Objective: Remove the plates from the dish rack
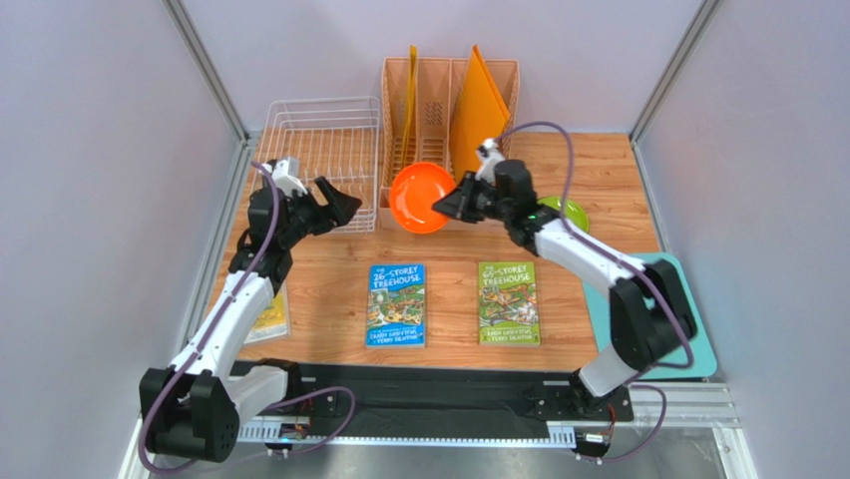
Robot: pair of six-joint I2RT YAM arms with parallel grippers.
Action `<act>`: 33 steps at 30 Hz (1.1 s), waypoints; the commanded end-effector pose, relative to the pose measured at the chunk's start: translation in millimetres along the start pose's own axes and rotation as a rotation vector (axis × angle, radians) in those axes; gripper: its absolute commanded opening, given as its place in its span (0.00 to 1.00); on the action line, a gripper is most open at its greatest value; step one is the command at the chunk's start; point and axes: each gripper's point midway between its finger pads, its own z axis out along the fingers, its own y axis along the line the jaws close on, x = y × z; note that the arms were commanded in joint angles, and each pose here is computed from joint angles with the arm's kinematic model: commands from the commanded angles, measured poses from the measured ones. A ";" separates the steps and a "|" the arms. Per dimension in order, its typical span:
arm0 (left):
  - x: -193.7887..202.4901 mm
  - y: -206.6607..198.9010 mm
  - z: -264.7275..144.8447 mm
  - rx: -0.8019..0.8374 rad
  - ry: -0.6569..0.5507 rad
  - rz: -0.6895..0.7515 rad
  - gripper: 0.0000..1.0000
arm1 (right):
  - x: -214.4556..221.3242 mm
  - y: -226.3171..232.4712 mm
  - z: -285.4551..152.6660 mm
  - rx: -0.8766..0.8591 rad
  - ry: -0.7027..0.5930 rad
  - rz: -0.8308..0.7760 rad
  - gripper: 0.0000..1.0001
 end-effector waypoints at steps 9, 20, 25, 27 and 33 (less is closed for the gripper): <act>-73.0 49.3 -27.9 -0.405 -0.213 0.223 1.00 | -84.3 -138.0 -229.6 0.728 -0.477 0.046 0.06; -77.4 99.4 -4.3 -0.643 -0.111 0.370 0.99 | -87.7 -220.8 -249.1 0.871 -0.432 0.265 0.06; -72.8 114.0 1.5 -0.691 -0.097 0.382 0.99 | -86.0 -246.3 -226.4 0.832 -0.357 0.305 0.07; -72.3 113.1 3.6 -0.680 -0.101 0.378 1.00 | -82.9 -254.3 -216.5 0.810 -0.325 0.319 0.07; -69.2 112.3 11.6 -0.654 -0.087 0.370 0.99 | -81.5 -268.4 -203.4 0.725 -0.316 0.366 0.09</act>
